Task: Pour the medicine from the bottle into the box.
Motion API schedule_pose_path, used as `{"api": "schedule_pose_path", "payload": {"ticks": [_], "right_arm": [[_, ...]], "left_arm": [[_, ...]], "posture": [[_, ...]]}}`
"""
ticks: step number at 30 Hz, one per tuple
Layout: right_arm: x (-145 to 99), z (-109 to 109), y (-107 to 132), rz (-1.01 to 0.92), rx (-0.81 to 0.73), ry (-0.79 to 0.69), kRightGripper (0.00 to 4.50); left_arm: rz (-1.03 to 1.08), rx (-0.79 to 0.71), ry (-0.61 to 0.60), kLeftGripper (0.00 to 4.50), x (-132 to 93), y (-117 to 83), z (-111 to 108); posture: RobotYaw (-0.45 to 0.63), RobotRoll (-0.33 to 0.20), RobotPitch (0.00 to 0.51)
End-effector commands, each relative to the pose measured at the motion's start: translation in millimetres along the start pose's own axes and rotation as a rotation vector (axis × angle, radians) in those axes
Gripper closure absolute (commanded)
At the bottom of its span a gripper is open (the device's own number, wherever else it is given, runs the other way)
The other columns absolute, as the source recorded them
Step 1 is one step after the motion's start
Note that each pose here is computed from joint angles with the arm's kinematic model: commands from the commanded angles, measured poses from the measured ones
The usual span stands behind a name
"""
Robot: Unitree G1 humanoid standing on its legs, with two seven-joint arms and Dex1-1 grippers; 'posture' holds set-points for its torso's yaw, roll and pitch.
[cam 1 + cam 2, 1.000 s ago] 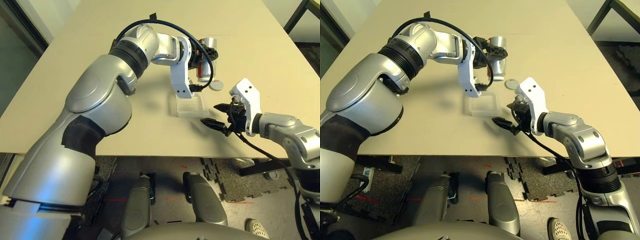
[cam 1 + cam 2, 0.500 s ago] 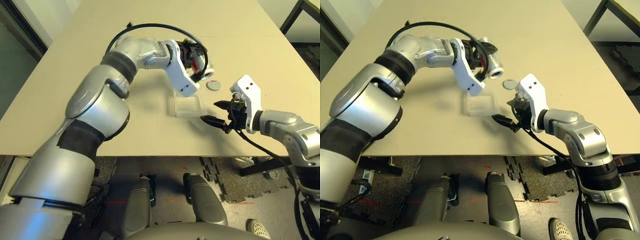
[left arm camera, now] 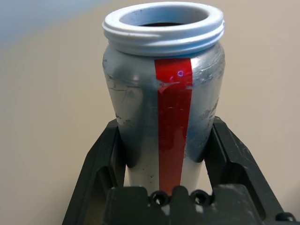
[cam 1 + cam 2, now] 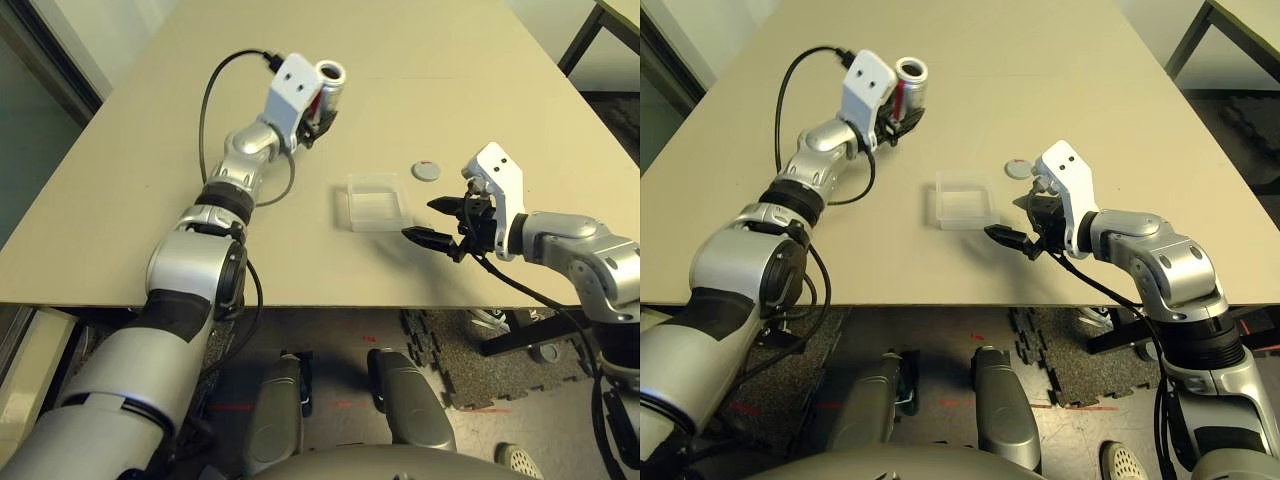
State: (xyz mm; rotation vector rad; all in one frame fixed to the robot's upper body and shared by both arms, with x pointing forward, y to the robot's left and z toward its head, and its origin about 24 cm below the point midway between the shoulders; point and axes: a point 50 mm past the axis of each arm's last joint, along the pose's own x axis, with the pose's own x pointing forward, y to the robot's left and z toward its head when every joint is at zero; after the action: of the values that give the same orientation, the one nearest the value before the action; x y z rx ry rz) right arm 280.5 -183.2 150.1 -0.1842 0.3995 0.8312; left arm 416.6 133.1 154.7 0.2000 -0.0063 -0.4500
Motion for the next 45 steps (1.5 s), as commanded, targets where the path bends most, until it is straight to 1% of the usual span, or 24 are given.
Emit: {"api": "schedule_pose_path", "payload": {"ticks": [1, 3, 6, 8, 11, 12, 13, 15, 16, 20, 22, 24, 26, 28, 30, 32, 33, 35, 37, 41, 43, 45], "right_arm": [[1.1, -1.9, 0.8, 0.014, 0.004, 0.026, 0.00], [0.6, -1.8, 0.9, 0.014, 0.004, 0.027, 0.00], [-0.1, -2.1, 1.6, 0.015, 0.006, 0.029, 0.00], [-0.3, -2.7, 1.9, 0.015, 0.008, 0.030, 0.00], [-0.1, -2.8, 2.3, 0.013, 0.011, 0.030, 0.00], [0.0, -2.9, 2.4, 0.012, 0.012, 0.030, 0.00], [0.4, -3.0, 2.5, 0.011, 0.014, 0.030, 0.00], [0.4, -4.2, 2.2, 0.009, 0.016, 0.031, 0.00], [0.6, -4.6, 2.0, 0.008, 0.017, 0.032, 0.00], [1.2, -6.5, -1.2, -0.006, 0.016, 0.039, 0.00], [1.3, -8.9, -2.7, -0.019, 0.012, 0.047, 0.00], [2.8, -10.3, -3.0, -0.026, 0.016, 0.048, 0.00], [4.2, -11.1, -2.7, -0.030, 0.021, 0.044, 0.00], [5.4, -11.5, -2.7, -0.035, 0.027, 0.039, 0.00], [6.3, -12.6, -3.0, -0.047, 0.031, 0.034, 0.00], [5.9, -14.1, -4.3, -0.060, 0.035, 0.029, 0.00], [5.5, -15.0, -4.7, -0.065, 0.038, 0.028, 0.00], [5.2, -16.2, -4.8, -0.068, 0.040, 0.029, 0.00], [4.6, -17.1, -4.6, -0.071, 0.042, 0.029, 0.00], [1.0, -19.4, -5.1, -0.079, 0.048, 0.036, 0.00], [-0.1, -20.5, -5.5, -0.079, 0.049, 0.041, 0.00], [-0.5, -20.8, -5.6, -0.077, 0.050, 0.044, 0.00]], "left_arm": [[0.056, -0.102, 0.039, 1.96, -2.8, -2.0, -16.0], [0.083, -0.136, 0.052, 1.96, -4.2, -3.2, -22.9], [0.100, -0.156, 0.059, 1.96, -5.1, -4.4, -26.9], [0.098, -0.147, 0.060, 1.96, -4.9, -4.6, -26.2], [0.079, -0.089, 0.038, 1.96, -2.8, -3.4, -16.7], [0.046, 0.010, 0.011, 1.96, -0.7, -4.1, -6.5], [-0.006, 0.155, -0.016, 1.96, 1.3, -6.8, 4.6], [-0.149, 0.547, -0.098, 1.97, 5.9, -20.2, 34.4], [-0.192, 0.657, -0.120, 1.97, 6.6, -24.8, 41.5], [-0.428, 1.374, -0.218, 1.97, 11.2, -55.7, 83.5], [-0.491, 1.657, -0.234, 1.97, 13.7, -66.0, 96.4], [-0.524, 1.874, -0.223, 1.97, 16.6, -71.1, 102.3], [-0.563, 2.059, -0.244, 1.97, 18.6, -78.0, 104.0], [-0.606, 2.176, -0.282, 1.97, 19.3, -84.2, 102.9], [-0.603, 2.316, -0.332, 1.97, 22.3, -91.3, 105.0], [-0.556, 2.380, -0.423, 1.97, 25.6, -103.9, 116.0], [-0.539, 2.400, -0.449, 1.97, 26.9, -108.9, 120.1], [-0.526, 2.417, -0.483, 1.97, 28.2, -115.4, 123.7], [-0.538, 2.418, -0.501, 1.97, 28.4, -118.6, 122.9], [-0.576, 2.403, -0.493, 1.97, 27.8, -117.8, 114.4], [-0.606, 2.374, -0.485, 1.97, 26.6, -116.5, 108.4], [-0.618, 2.332, -0.452, 1.97, 26.1, -114.1, 104.4]], "posture": [[-0.15, 0.000, 0.162], [-0.16, 0.000, 0.165], [-0.16, 0.000, 0.166], [-0.16, 0.000, 0.166], [-0.16, 0.000, 0.165], [-0.16, 0.000, 0.164], [-0.16, 0.000, 0.163], [-0.16, 0.000, 0.160], [-0.16, 0.000, 0.159], [-0.15, 0.000, 0.147], [-0.15, 0.000, 0.142], [-0.15, 0.000, 0.136], [-0.16, 0.000, 0.130], [-0.16, 0.000, 0.127], [-0.18, 0.000, 0.120], [-0.18, 0.000, 0.119], [-0.18, 0.000, 0.119], [-0.19, 0.000, 0.120], [-0.20, 0.000, 0.120], [-0.20, 0.000, 0.123], [-0.19, 0.000, 0.127], [-0.19, 0.000, 0.129]]}}
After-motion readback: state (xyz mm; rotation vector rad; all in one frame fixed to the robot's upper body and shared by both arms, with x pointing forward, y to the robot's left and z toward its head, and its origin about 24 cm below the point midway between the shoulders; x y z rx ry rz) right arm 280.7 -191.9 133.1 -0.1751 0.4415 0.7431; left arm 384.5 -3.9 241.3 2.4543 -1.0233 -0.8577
